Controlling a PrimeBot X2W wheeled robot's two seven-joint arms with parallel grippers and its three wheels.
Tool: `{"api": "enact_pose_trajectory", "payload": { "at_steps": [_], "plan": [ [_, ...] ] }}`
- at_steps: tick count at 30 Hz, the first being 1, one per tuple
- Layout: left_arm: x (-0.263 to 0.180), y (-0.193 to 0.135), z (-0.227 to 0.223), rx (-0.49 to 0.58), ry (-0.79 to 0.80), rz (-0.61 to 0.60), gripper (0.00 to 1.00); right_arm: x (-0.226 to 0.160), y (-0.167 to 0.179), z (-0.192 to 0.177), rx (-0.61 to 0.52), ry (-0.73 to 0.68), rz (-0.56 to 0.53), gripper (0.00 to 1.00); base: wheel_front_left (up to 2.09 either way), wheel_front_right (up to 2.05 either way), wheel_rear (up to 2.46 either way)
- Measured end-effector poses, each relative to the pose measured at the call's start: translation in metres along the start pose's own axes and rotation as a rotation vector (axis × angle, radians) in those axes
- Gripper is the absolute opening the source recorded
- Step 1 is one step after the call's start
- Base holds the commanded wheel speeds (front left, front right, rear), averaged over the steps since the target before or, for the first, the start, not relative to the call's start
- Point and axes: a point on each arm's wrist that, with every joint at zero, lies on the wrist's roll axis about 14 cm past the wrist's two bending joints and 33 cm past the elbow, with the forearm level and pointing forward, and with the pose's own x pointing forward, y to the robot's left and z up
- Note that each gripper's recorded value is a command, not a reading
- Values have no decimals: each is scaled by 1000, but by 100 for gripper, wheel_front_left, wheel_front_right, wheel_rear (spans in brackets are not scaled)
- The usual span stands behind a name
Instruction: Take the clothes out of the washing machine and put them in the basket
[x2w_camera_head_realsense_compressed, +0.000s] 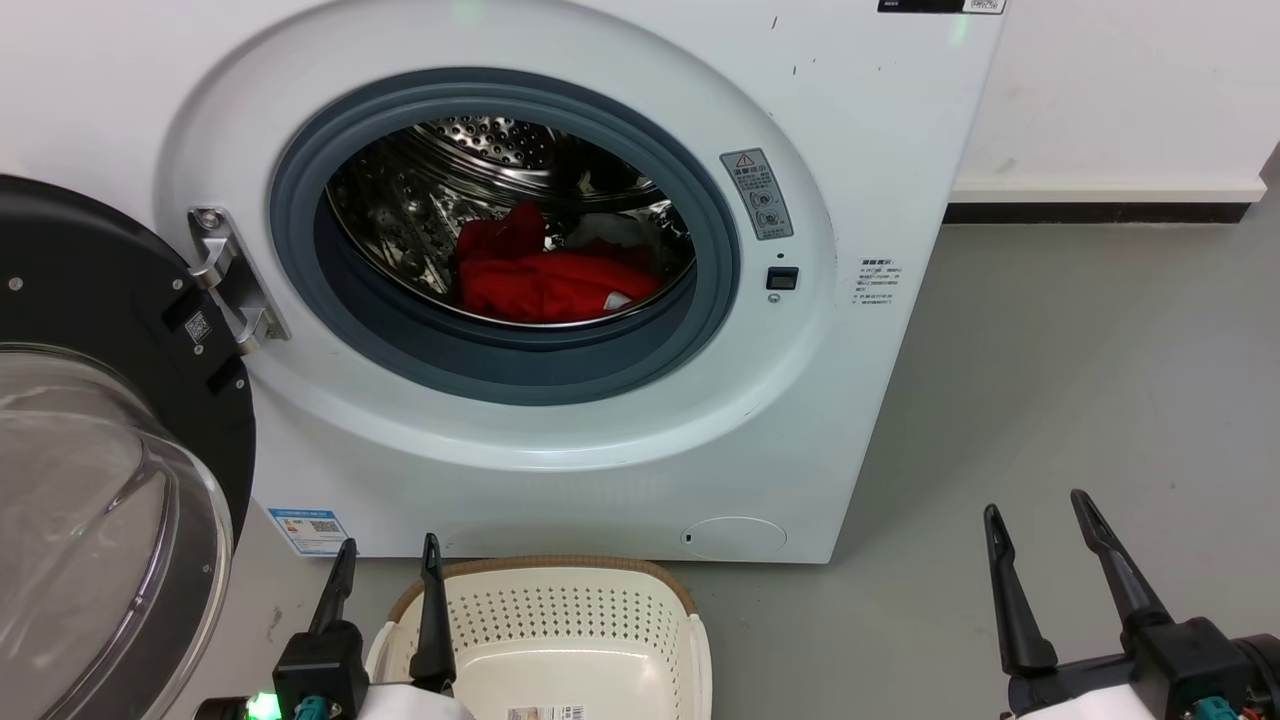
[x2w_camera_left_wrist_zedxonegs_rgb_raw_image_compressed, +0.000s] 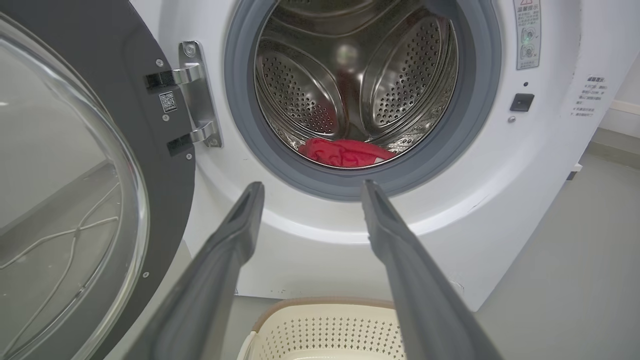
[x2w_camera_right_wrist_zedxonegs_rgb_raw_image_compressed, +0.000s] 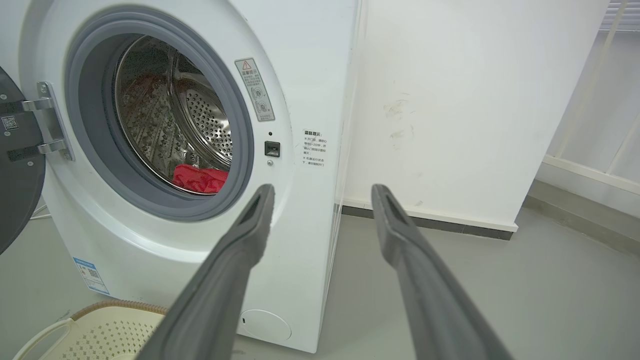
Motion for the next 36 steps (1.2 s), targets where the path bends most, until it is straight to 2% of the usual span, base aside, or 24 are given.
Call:
{"api": "enact_pose_trajectory", "payload": {
  "at_steps": [5, 36],
  "plan": [
    [-1, 0, 1, 26, -8, -2, 100, -2, 2, 0, -27, -2, 9, 100, 0, 0, 0],
    [2, 1, -8, 18, 21, -4, 100, -3, 0, -5, -11, 15, 1, 100, 0, 0, 0]
  ]
}}
